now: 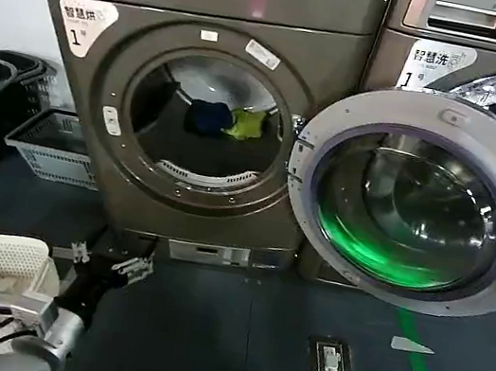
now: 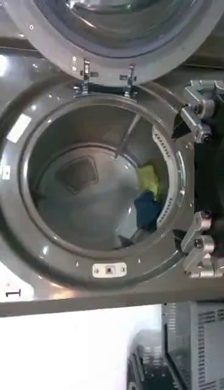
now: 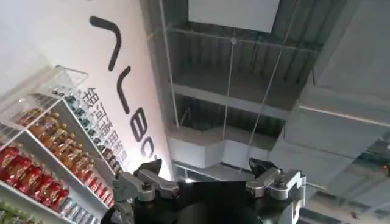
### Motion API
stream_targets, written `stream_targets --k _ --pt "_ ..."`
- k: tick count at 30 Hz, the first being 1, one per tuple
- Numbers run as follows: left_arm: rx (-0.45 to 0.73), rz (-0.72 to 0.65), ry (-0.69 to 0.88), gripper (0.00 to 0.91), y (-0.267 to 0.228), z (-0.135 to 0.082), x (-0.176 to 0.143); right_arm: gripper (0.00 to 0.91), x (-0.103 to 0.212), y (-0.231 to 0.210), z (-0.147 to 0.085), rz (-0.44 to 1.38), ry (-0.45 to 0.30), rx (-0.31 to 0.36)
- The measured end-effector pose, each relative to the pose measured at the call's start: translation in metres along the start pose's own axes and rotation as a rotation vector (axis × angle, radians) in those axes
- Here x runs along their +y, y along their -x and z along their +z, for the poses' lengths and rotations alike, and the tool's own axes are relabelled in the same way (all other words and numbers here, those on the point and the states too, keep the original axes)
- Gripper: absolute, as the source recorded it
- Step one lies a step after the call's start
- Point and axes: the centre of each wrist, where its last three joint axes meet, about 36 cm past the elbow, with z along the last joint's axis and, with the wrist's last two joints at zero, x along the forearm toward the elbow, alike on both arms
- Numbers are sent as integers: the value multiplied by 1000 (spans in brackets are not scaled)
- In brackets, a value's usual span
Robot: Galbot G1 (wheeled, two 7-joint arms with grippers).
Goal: Grasp the clothes from the dryer.
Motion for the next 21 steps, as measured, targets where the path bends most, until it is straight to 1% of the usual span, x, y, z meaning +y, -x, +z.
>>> stream_targets --k 21 --pt "-28 1 -9 907 -2 -9 2 907 -5 0 -2 -20 67 -88"
